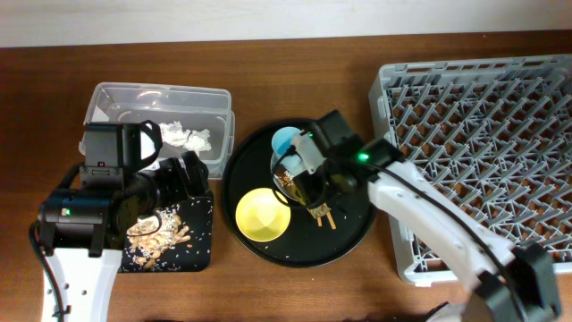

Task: Sort waste into correct bins and load items into the dishwasher rack
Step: 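Reach the right gripper to the gold Nescafe sachet on the plate and grasp it, then lift the sachet with the right gripper and carry it left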

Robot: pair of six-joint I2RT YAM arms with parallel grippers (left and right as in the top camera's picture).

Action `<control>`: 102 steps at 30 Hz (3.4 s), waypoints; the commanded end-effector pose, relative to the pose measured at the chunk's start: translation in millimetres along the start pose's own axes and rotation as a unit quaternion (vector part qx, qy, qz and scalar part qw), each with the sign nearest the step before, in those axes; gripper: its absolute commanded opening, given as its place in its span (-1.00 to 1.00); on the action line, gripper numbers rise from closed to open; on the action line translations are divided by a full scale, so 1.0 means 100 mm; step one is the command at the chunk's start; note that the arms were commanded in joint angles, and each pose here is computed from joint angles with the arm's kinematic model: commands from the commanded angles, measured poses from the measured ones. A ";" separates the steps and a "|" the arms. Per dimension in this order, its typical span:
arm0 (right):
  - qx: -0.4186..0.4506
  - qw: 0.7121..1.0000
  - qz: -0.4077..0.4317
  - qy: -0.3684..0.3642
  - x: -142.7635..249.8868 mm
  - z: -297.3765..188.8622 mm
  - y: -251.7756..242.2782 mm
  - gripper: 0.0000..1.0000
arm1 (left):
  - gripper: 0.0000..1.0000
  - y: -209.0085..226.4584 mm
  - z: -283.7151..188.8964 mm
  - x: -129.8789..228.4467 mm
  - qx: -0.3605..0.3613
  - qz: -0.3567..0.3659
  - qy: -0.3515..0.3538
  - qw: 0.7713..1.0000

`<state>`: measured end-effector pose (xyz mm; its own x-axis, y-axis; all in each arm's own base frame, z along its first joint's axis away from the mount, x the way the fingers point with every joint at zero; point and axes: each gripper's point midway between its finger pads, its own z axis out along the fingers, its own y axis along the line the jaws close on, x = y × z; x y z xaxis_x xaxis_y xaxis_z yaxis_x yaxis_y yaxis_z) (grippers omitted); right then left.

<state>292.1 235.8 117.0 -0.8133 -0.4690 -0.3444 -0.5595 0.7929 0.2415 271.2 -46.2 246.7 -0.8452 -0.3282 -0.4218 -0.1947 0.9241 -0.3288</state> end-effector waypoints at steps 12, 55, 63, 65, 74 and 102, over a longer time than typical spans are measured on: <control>0.038 0.998 0.001 0.045 0.05 0.56 -0.24 -0.03 | 0.99 -0.03 -0.06 -0.03 0.009 0.006 -0.009 1.000; 0.094 0.992 -0.041 0.075 0.20 0.81 -0.23 -0.01 | 0.99 -0.03 -0.06 -0.03 0.010 0.006 -0.009 1.000; 0.127 0.987 -0.042 0.092 0.26 0.93 -0.38 -0.08 | 0.99 -0.03 -0.06 -0.03 0.009 0.006 -0.009 1.000; 0.127 0.987 -0.042 0.092 0.26 0.93 -0.38 -0.23 | 0.99 -0.03 -0.06 -0.03 0.010 0.006 -0.009 1.000; 0.127 0.986 -0.041 0.103 0.22 0.82 -0.35 -0.42 | 0.99 -0.03 -0.06 -0.03 0.010 0.006 -0.009 1.000; 0.152 0.988 0.014 0.013 -0.07 -0.88 -0.46 -0.92 | 0.99 -0.03 -0.06 -0.03 0.009 0.006 -0.009 1.000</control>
<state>292.4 208.0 166.5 -0.8087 -0.5208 -0.2735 -0.5530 0.8316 0.0519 271.2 -47.3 247.1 -0.8460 -0.3277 -0.4205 -0.1917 0.9230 -0.3337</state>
